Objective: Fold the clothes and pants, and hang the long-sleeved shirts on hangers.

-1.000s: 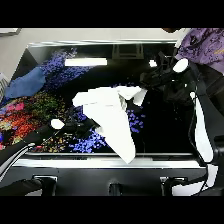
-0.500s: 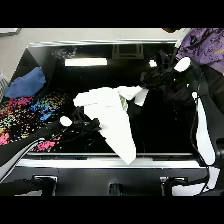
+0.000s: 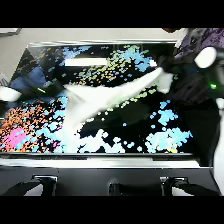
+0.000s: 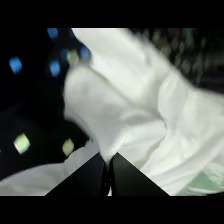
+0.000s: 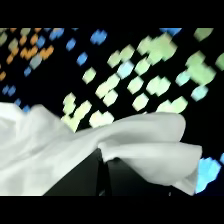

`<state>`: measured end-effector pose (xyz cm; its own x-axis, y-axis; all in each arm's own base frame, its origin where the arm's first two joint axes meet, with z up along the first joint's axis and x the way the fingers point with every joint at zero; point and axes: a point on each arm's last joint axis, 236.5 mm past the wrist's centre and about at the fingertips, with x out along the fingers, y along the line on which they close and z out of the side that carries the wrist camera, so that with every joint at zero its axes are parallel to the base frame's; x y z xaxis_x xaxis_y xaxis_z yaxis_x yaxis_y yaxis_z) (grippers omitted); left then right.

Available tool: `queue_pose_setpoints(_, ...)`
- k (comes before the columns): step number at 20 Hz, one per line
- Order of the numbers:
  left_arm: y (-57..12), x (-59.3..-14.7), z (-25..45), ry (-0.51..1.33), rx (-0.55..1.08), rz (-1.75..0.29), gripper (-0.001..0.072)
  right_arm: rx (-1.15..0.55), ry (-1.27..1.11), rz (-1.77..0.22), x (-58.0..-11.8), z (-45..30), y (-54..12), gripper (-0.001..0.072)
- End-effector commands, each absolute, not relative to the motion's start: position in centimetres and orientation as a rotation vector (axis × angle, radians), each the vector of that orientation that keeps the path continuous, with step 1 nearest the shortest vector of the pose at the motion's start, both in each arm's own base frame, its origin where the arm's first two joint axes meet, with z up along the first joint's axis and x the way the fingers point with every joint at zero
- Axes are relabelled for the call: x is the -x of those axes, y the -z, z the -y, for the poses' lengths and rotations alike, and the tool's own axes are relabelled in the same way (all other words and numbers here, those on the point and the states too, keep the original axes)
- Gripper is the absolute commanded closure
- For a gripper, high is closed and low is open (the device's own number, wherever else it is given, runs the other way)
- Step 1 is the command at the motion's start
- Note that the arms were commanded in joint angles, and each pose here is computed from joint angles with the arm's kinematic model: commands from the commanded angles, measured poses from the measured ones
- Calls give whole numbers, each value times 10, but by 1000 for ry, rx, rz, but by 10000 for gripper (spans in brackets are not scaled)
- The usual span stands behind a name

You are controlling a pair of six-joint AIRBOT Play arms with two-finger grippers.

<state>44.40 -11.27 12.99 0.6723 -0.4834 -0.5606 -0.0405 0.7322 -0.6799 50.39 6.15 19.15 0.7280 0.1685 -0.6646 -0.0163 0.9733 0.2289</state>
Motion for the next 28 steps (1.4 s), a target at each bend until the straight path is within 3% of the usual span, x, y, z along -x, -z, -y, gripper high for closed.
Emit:
queue_pose_setpoints(1,-299,-430,6,129,571,-391,694,-67,48,-441,-478,-10,-301,688)
queue_pose_setpoints(6,-445,-338,-27,48,439,-35,693,-49,68,-179,-383,5,-415,687)
queue_pose_setpoints(11,-463,-271,-12,13,360,-3,693,-61,59,32,-287,11,-486,687)
queue_pose_setpoints(14,-438,-268,-15,-17,379,-96,693,-93,18,38,-279,2,-489,687)
queue_pose_setpoints(18,-351,-309,-22,-11,494,-339,693,-162,-66,-277,-356,-29,-401,687)
queue_pose_setpoints(23,-157,-357,-21,-41,698,-762,693,-359,-218,-883,-469,-100,-189,686)
queue_pose_setpoints(28,-15,-385,-22,-144,787,-944,692,-532,-233,-1168,-514,-132,-37,687)
